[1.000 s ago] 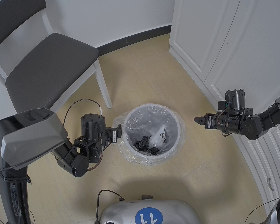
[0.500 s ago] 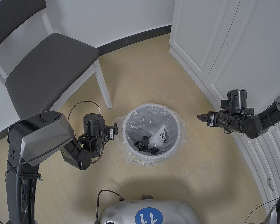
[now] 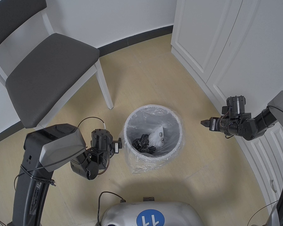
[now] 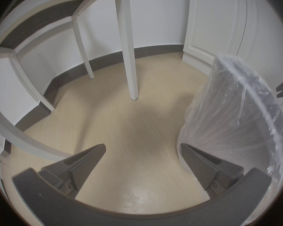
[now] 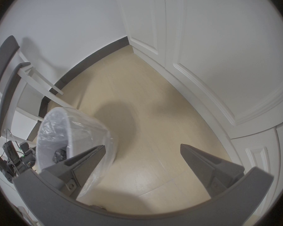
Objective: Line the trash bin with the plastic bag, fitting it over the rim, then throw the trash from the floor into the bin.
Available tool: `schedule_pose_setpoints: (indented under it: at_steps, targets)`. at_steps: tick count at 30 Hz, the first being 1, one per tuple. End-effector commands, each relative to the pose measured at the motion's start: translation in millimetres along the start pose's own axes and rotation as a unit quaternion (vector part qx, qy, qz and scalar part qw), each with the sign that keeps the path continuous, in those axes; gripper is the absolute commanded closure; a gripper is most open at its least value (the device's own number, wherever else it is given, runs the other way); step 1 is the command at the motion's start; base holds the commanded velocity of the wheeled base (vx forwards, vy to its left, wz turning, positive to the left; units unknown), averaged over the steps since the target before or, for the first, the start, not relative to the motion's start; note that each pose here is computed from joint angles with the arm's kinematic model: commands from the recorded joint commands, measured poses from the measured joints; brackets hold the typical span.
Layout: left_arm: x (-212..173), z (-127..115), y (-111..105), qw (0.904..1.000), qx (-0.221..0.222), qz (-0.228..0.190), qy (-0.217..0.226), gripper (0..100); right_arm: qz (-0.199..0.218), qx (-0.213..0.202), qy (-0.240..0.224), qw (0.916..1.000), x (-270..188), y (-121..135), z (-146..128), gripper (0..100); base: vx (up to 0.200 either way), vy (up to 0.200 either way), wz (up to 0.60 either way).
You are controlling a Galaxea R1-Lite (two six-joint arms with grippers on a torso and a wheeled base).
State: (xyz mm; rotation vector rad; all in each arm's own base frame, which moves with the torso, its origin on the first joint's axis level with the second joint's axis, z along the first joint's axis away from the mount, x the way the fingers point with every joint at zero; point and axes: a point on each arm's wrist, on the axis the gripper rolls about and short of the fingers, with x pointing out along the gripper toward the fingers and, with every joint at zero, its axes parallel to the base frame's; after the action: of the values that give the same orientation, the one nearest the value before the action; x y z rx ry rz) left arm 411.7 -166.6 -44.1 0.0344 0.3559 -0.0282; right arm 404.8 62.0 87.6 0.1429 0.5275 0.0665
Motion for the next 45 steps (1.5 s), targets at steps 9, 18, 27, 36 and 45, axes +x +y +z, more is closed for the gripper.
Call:
schedule_pose_setpoints:
  at_steps: [9, 18, 27, 36, 45]
  targets:
    - [-7, 10, -1, 0.9997, -0.021, -0.004, -0.01, 0, 0.038, 0.002, 0.011, 0.9992, 19, 11, -20, 0, 0.0, 0.0, 0.0]
    - [-29, 23, 1, 0.9997, -0.019, -0.009, -0.013, 0, 0.093, 0.063, 0.052, 0.9923, 54, 24, -49, 0, 0.0, 0.0, 0.0]
    - [-34, 30, -1, 0.9995, -0.02, -0.013, -0.02, 0, 0.126, 0.103, 0.119, 0.9795, 88, 28, -80, 0, 0.0, 0.0, 0.0]
    - [-43, 41, -7, 0.9991, -0.018, -0.022, -0.031, 0, 0.06, 0.097, 0.185, 0.9761, 116, 25, -98, 0, 0.0, 0.0, 0.0]
    - [-45, 43, -11, 0.9989, -0.016, -0.029, -0.034, 0, 0.055, 0.091, 0.171, 0.9795, 105, 28, -87, 0, 0.0, 0.0, 0.0]
